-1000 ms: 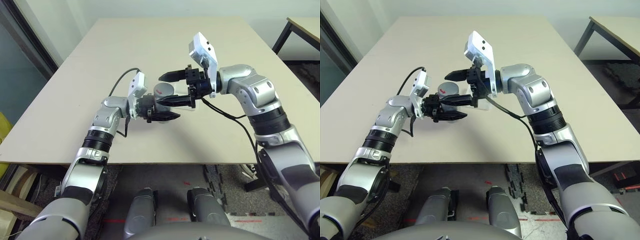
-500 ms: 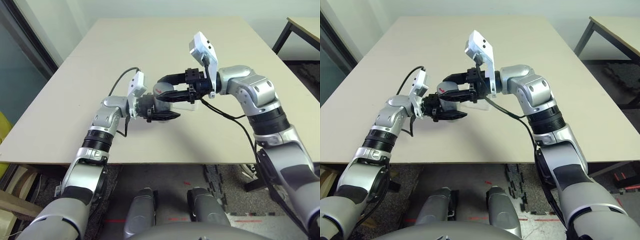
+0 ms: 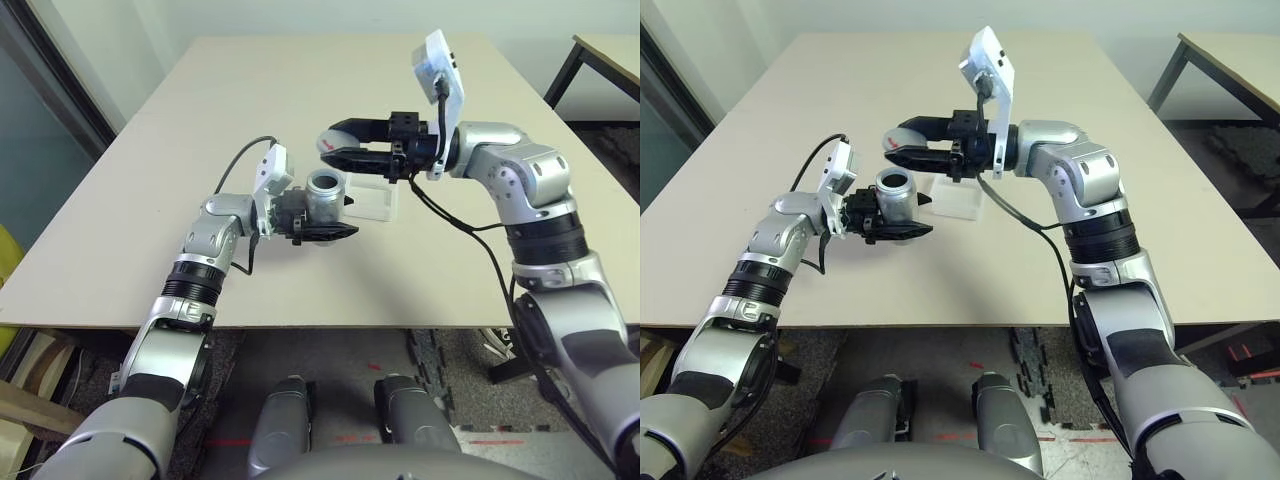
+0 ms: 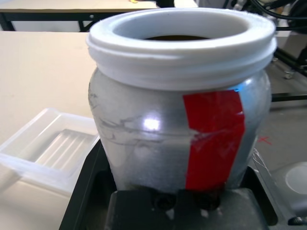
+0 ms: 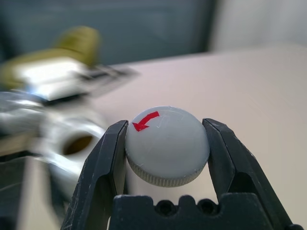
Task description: Pour the medicine from the bottle into the box.
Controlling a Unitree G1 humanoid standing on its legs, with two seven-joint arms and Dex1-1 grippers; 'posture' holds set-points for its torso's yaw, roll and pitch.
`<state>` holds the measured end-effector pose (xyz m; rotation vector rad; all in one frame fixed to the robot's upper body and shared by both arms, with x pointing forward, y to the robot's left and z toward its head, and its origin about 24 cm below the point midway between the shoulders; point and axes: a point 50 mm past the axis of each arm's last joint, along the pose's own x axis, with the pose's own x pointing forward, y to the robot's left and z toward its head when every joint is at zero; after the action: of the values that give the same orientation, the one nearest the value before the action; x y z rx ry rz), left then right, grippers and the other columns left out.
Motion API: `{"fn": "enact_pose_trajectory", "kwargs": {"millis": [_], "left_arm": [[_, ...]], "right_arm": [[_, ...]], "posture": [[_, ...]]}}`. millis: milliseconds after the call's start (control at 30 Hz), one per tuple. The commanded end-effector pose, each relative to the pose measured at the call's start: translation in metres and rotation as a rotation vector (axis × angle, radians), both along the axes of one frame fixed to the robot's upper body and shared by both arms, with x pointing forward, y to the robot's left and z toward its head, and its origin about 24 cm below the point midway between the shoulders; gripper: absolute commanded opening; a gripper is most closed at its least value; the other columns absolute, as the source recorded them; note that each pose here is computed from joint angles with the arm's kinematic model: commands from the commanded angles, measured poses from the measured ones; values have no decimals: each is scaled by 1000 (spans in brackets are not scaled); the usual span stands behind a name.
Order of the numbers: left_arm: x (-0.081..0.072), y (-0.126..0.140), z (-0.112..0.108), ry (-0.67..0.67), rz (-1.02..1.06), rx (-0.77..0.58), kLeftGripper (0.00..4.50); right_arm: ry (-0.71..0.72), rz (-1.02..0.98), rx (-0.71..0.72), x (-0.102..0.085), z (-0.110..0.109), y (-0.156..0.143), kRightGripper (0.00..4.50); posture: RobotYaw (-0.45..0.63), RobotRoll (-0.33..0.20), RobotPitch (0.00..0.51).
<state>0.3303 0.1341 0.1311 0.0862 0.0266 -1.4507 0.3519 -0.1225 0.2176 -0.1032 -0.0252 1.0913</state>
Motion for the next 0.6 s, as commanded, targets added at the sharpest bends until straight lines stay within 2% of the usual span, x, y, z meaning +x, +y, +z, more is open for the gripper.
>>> {"fn": "enact_pose_trajectory", "kwargs": {"millis": [33,167,400,600], "left_arm": [[2,4,-2,-5,27,10,2748],[4,5,-1,-11,42,9,2748],[8,5,1,-20,63,1,2748],[10,4,4,-35,75,-14,2748]], "right_arm": [[27,-214,-87,13,-27,-27,2592],[84,-414,-175,20,-61,-53,2592],[194,-661,-206,23,-115,-81,2592],[255,-767,-180,25,-138,-85,2592]], "posture": [[-109,0,44],[-117,0,46],[-121,0,43],[-121,0,43]]}}
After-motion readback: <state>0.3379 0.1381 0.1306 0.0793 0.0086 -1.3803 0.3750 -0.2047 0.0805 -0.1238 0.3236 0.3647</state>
